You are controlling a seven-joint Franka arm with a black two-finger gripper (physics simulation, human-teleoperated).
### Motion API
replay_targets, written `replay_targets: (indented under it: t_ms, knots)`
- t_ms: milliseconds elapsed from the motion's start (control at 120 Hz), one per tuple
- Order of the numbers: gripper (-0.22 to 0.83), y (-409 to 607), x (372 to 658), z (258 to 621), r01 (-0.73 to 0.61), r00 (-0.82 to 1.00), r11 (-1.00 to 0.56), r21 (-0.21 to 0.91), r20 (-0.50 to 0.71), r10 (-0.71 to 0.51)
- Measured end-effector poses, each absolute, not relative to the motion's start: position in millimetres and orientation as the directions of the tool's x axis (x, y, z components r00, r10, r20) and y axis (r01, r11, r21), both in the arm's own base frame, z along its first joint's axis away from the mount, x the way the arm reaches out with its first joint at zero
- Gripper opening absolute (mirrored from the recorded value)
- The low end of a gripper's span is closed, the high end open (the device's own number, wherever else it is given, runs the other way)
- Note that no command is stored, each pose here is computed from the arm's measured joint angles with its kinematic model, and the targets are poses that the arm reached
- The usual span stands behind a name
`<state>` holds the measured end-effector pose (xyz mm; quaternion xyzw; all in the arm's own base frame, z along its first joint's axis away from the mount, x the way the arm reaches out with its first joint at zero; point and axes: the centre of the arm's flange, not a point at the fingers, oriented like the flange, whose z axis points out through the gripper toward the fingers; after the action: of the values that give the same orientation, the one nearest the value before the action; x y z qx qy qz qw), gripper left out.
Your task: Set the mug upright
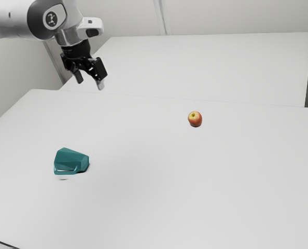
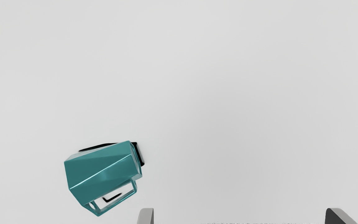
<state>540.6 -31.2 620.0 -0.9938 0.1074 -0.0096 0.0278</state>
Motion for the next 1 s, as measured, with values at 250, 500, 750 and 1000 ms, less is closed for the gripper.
replay_targets:
  t_ms: [250,500,750,1000]
  knots:
    - [0.62,-33.7,533.4,624.2,-0.153,0.988,-0.986,-0.065,-0.001,-0.153]
    - [0.62,56.7,490.3,567.3,0.099,0.989,-0.985,0.139,-0.124,0.082]
    - [0.62,143.0,448.3,483.9,0.201,0.965,-0.914,0.351,-0.23,0.125]
    - [0.62,217.5,432.4,432.3,0.074,0.994,-0.873,0.482,-0.111,0.023]
